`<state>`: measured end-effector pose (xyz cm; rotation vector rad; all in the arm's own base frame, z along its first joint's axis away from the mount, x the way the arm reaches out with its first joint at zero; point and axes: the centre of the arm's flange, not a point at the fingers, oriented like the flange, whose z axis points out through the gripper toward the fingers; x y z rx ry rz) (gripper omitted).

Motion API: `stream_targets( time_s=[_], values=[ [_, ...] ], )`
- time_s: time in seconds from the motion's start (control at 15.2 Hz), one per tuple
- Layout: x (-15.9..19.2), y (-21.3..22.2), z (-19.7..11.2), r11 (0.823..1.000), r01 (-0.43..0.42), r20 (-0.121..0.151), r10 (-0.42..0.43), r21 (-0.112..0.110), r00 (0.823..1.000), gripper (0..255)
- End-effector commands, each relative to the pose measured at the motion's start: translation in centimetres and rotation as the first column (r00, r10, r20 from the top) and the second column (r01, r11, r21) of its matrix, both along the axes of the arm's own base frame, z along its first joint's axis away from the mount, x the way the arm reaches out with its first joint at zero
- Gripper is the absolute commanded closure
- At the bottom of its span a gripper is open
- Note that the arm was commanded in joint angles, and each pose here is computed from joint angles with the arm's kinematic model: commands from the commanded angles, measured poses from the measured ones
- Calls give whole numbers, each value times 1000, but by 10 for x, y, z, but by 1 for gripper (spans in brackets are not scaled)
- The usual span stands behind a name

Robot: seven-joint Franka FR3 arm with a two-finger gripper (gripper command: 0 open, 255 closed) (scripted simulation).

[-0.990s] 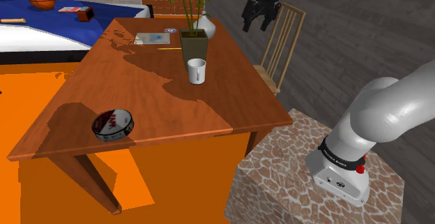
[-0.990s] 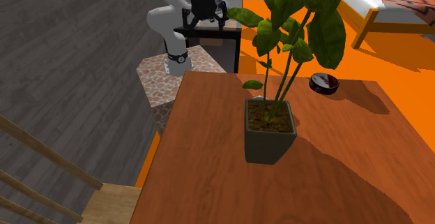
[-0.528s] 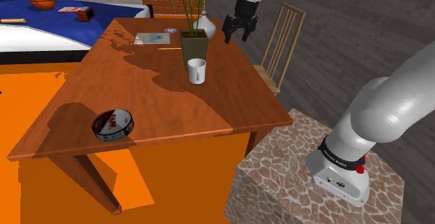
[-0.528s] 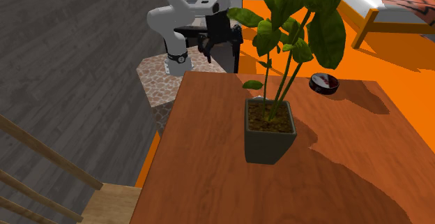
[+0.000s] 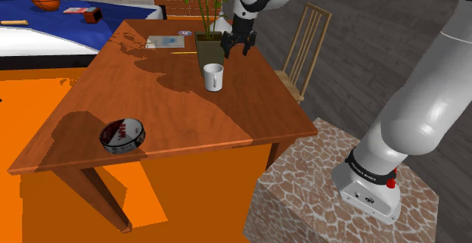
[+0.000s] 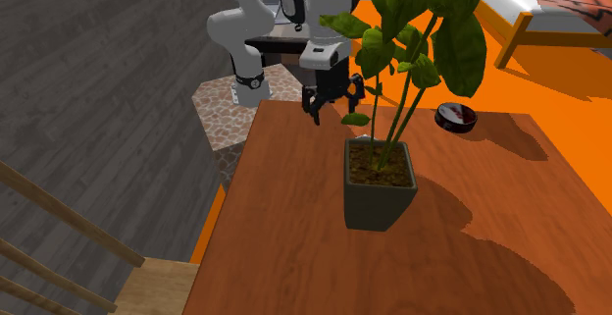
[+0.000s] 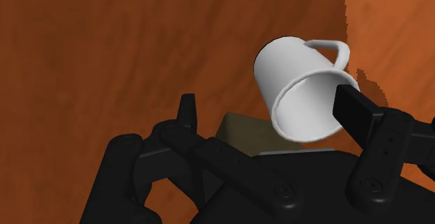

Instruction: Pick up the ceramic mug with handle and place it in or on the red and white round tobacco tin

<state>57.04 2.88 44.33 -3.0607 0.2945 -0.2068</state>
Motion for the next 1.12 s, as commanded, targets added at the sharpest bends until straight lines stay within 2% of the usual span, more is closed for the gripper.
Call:
stream_targets(
  time_s=[0.0,0.33,0.79,1.06],
  values=[
    [21,7,-17,1000,-3,-6,3,-1,1000,0],
    [67,20,-57,1000,-10,-20,10,-4,1000,0],
    [71,22,-94,1000,-10,-20,10,-4,1000,0],
    [71,22,-97,1000,-10,-20,10,-4,1000,0]
  ],
)
